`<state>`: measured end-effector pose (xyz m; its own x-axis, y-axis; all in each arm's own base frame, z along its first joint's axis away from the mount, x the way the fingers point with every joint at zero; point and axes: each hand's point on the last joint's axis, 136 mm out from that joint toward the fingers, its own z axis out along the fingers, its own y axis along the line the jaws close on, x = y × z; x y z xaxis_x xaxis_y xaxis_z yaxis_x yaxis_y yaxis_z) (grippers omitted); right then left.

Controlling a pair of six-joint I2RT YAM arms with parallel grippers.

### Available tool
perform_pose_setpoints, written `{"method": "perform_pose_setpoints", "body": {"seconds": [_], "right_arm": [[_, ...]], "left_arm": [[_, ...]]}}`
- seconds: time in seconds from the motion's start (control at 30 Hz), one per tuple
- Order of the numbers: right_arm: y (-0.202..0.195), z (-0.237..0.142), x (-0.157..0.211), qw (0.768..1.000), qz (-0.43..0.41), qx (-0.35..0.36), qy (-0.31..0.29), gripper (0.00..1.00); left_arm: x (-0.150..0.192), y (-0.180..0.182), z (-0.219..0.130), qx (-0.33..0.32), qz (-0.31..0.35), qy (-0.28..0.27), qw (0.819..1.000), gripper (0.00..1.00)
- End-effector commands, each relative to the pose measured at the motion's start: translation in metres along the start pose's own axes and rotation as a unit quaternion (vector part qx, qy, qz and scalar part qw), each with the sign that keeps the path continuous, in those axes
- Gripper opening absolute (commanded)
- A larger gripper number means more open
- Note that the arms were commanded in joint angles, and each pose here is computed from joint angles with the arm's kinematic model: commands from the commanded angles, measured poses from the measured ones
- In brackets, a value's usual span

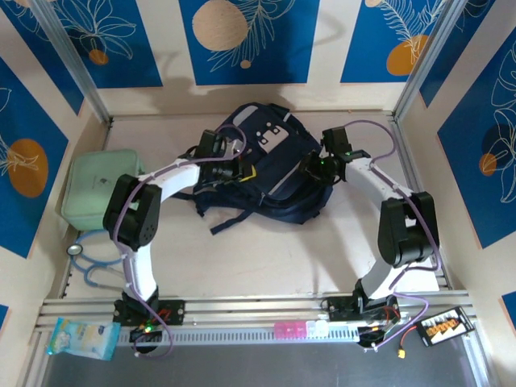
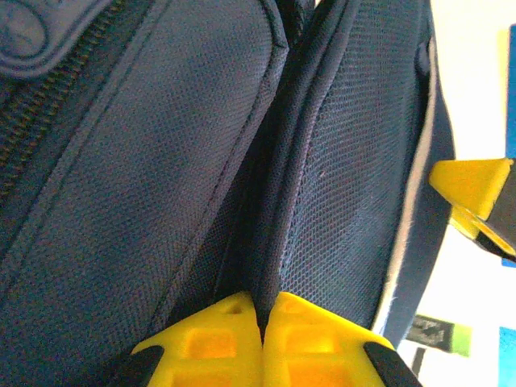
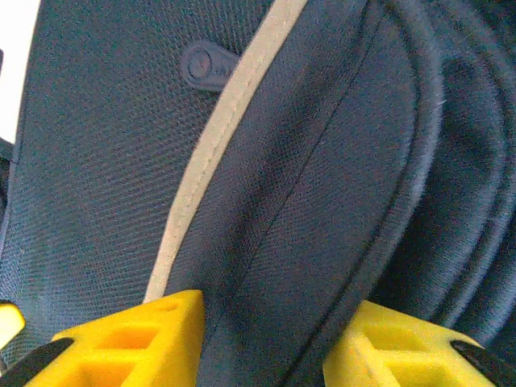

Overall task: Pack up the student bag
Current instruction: Rotate the student bag at the center of the table, then zip the student bag at the center of the table.

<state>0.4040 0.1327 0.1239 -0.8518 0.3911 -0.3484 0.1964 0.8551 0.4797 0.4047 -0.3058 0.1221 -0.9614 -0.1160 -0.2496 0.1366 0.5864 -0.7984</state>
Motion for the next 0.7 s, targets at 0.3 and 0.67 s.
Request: {"method": "perform_pose_setpoints", "body": {"seconds": [0.3, 0.67], "right_arm": [[0.037, -0.072, 0.059, 0.996, -0.073, 0.031, -0.032, 0.55], [0.072, -0.028, 0.12, 0.988, -0.136, 0.065, -0.015, 0.38]], "left_arm": [[-0.022, -0.078, -0.016, 0.114, -0.087, -0.069, 0.987, 0.0], [-0.022, -0.082, -0.008, 0.113, -0.093, -0.07, 0.987, 0.0]]}}
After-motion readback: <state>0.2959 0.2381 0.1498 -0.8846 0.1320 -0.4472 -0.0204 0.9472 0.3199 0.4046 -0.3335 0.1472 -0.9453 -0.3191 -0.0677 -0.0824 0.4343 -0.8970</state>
